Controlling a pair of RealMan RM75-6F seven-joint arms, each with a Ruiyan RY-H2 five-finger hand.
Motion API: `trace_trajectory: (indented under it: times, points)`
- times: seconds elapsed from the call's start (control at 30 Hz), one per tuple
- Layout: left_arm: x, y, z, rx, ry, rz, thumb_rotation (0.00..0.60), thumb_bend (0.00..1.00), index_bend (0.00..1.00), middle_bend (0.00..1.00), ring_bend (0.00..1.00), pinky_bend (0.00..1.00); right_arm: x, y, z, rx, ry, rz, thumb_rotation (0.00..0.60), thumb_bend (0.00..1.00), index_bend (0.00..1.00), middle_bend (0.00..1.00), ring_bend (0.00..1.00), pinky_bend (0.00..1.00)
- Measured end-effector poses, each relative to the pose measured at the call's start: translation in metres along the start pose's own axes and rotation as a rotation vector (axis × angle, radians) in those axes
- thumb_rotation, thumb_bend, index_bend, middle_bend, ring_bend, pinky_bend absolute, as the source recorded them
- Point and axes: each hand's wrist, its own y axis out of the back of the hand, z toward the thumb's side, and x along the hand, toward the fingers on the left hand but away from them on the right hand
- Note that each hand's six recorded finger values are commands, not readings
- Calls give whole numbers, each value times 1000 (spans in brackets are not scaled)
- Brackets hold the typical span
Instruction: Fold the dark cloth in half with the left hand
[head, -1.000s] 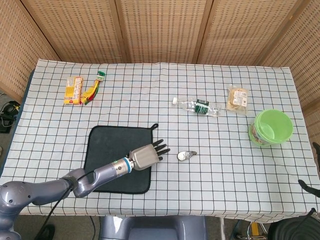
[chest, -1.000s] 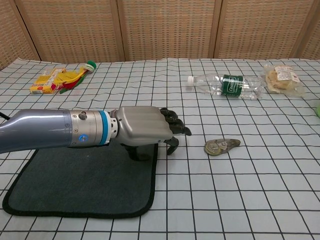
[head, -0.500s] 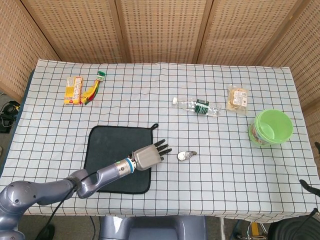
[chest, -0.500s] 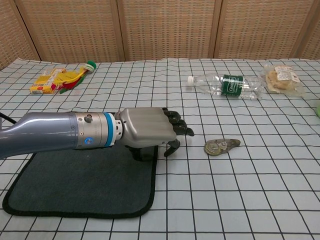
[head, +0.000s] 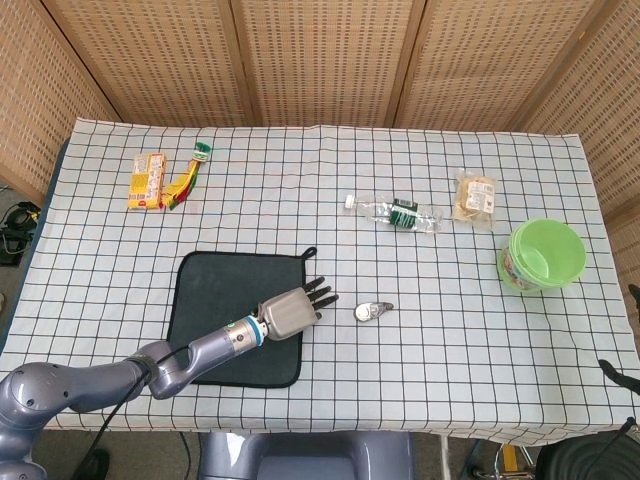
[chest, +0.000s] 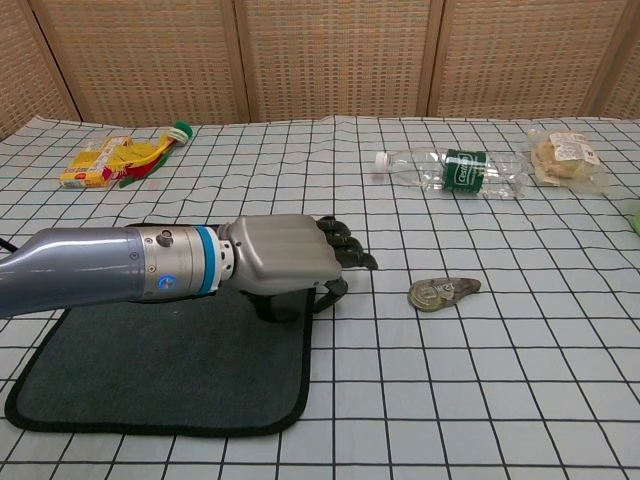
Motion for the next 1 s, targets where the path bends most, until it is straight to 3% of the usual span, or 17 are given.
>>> trace_trajectory:
  times: [0.7,1.0]
  points:
    - [-10,-2,-8,-31,34,21,600,416,641,0,0,0,1,1,1,-5,6,-2,600,0,0,0,0,0]
    - [-41,-6,-28,-61,89,69,600,416,645,0,0,0,3,2,3,-7,14,-2,600,0,0,0,0,0]
